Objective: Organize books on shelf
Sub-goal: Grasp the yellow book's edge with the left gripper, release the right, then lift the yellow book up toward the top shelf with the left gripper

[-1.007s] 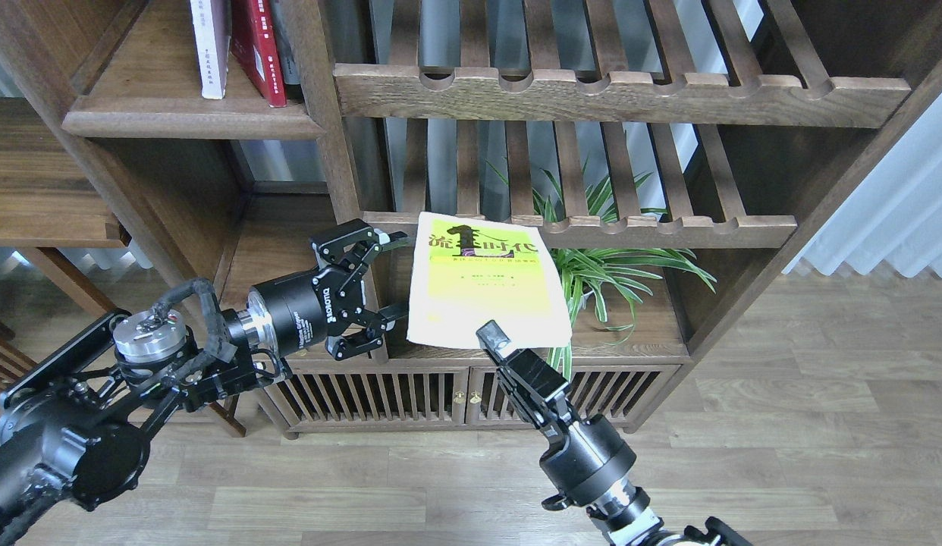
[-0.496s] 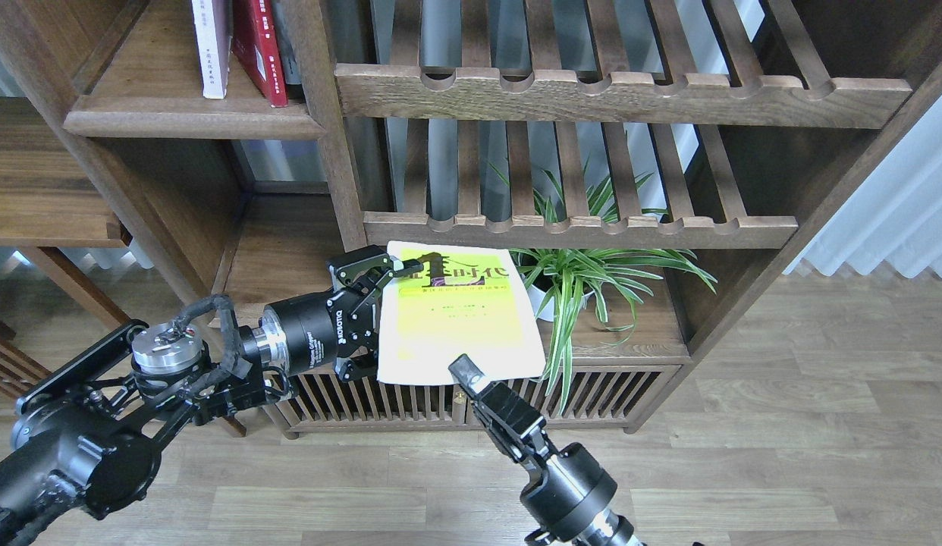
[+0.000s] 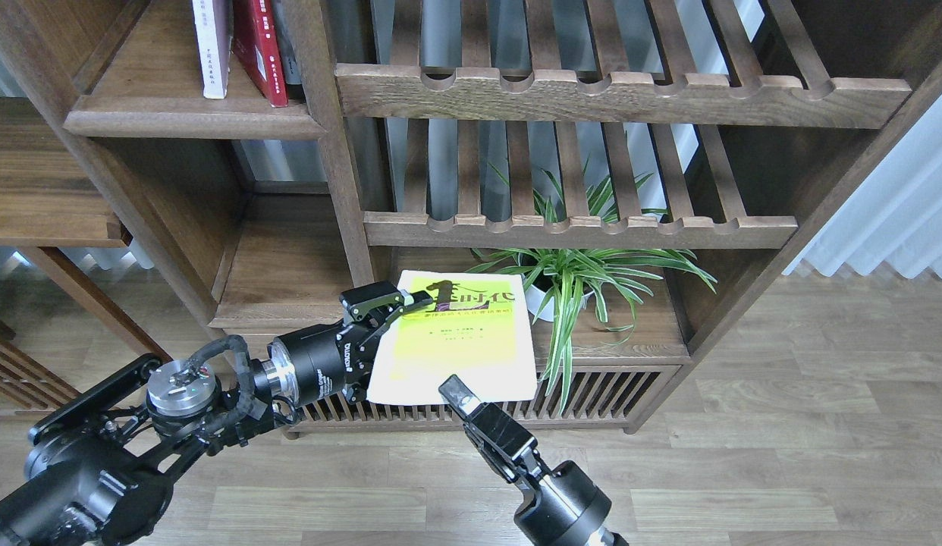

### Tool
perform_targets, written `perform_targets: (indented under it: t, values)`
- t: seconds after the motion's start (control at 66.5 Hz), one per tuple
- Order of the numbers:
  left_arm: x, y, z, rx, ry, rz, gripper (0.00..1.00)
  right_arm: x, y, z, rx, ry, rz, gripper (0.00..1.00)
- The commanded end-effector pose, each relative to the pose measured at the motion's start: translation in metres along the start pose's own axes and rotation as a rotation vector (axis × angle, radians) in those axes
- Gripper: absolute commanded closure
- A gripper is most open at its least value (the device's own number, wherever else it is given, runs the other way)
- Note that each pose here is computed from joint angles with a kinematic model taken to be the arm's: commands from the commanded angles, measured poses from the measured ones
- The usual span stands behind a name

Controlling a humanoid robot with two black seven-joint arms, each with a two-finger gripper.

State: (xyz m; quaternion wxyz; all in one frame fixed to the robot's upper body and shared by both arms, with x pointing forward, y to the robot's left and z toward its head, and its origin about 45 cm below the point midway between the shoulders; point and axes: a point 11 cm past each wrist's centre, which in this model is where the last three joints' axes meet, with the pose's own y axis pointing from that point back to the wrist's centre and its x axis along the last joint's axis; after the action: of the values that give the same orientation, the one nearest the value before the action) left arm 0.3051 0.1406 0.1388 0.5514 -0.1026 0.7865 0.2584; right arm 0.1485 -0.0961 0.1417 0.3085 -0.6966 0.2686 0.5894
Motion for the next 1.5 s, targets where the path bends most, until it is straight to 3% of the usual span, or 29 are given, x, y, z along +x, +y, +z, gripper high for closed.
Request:
perform_targets:
  t: [0.0, 0.105, 0.12, 0.225, 0.436, 0.782, 0.827, 0.872, 0.902, 0.917, 0.947, 0.962, 0.977, 1.203, 1.488]
  values:
    - [-0.001, -0.001, 0.000, -0.002, 0.026, -0.018, 0.47, 0.001, 0.001, 0.001, -0.005, -0.002, 0.005, 0.90]
    - [-0.005, -0.005, -0.002, 0.003, 0.104, -0.067, 0.65, 0.001, 0.003, 0.004, -0.007, -0.009, 0.009, 0.90]
    - [-0.006, -0.007, -0.003, 0.004, 0.123, -0.084, 0.73, 0.001, 0.002, 0.005, -0.005, -0.012, 0.006, 0.90]
    - [-0.008, -0.008, -0.003, 0.005, 0.122, -0.098, 0.88, 0.001, 0.003, 0.007, -0.006, -0.010, 0.008, 0.90]
    - [-0.007, -0.006, -0.004, 0.006, 0.115, -0.095, 0.94, 0.001, 0.001, 0.005, 0.004, 0.000, 0.005, 0.87]
    - [-0.006, 0.010, 0.009, -0.024, 0.086, -0.071, 0.95, 0.010, 0.002, -0.022, 0.062, 0.052, 0.029, 0.79]
    - [-0.006, 0.015, 0.014, -0.036, 0.077, -0.060, 0.95, 0.014, 0.002, -0.026, 0.070, 0.064, 0.045, 0.70]
    - [-0.005, 0.017, 0.014, -0.037, 0.073, -0.055, 0.95, 0.019, 0.002, -0.030, 0.074, 0.075, 0.065, 0.54]
    - [-0.006, 0.018, 0.015, -0.039, 0.068, -0.053, 0.95, 0.025, 0.001, -0.033, 0.076, 0.088, 0.090, 0.38]
    - [-0.006, 0.019, 0.016, -0.040, 0.064, -0.053, 0.96, 0.030, 0.001, -0.036, 0.080, 0.100, 0.116, 0.25]
    - [-0.006, 0.019, 0.016, -0.041, 0.059, -0.050, 0.96, 0.034, 0.000, -0.037, 0.081, 0.109, 0.136, 0.14]
    - [-0.007, 0.021, 0.018, -0.046, 0.052, -0.049, 0.96, 0.039, 0.000, -0.039, 0.088, 0.118, 0.167, 0.02]
    - [-0.007, 0.021, 0.018, -0.047, 0.048, -0.046, 0.96, 0.041, 0.000, -0.039, 0.092, 0.118, 0.174, 0.00]
    - [0.001, 0.038, 0.038, -0.108, -0.095, 0.048, 0.95, 0.054, 0.011, -0.076, 0.204, 0.154, 0.229, 0.00]
    - [-0.003, 0.068, 0.057, -0.142, -0.419, 0.116, 0.95, 0.052, 0.009, -0.086, 0.228, 0.165, 0.214, 0.00]
